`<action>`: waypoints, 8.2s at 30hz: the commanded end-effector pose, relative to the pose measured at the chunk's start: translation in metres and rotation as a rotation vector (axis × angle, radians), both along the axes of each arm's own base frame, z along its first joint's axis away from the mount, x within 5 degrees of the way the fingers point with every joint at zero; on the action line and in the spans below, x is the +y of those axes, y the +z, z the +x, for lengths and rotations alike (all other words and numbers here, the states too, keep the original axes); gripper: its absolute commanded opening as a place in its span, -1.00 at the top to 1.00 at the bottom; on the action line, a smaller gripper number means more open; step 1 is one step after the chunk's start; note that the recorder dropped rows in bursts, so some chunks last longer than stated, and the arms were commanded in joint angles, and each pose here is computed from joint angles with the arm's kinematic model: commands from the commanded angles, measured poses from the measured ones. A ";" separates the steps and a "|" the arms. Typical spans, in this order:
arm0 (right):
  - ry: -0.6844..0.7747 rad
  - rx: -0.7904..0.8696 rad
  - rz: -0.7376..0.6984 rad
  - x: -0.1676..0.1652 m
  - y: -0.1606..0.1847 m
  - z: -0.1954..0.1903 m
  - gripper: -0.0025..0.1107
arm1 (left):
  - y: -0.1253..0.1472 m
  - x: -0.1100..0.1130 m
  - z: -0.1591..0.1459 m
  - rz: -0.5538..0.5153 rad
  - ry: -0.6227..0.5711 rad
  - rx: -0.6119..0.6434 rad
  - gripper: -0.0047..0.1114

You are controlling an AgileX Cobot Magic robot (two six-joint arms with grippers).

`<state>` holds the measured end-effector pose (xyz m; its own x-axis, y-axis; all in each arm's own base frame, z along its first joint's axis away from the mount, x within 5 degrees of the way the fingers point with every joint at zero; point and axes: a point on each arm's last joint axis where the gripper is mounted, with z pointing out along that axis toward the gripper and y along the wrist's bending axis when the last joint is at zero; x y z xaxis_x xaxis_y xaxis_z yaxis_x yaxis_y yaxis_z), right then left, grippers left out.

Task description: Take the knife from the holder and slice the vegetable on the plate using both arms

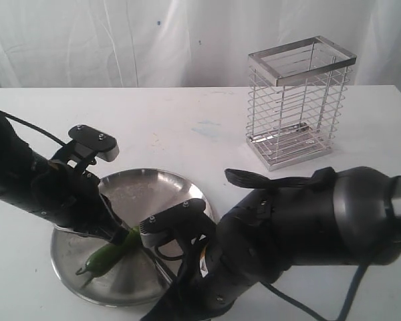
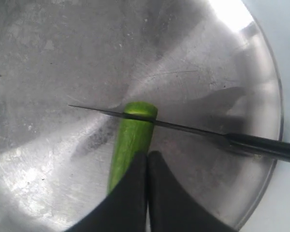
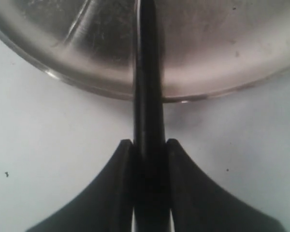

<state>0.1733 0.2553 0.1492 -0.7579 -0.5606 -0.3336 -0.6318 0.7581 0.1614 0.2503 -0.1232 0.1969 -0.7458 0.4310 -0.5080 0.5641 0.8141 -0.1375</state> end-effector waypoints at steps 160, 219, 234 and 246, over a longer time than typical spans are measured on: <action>0.088 -0.008 -0.096 0.026 0.028 0.003 0.96 | 0.021 0.021 -0.003 -0.006 0.077 -0.054 0.15; -0.007 0.014 -0.063 0.035 0.015 0.009 0.96 | -0.019 0.022 0.000 0.045 0.096 0.020 0.15; -0.018 0.051 -0.087 0.032 0.014 0.006 0.96 | -0.018 0.022 0.000 0.038 0.100 0.025 0.15; -0.120 0.160 0.002 0.039 0.016 -0.001 0.96 | -0.018 0.020 0.000 0.015 0.119 0.039 0.15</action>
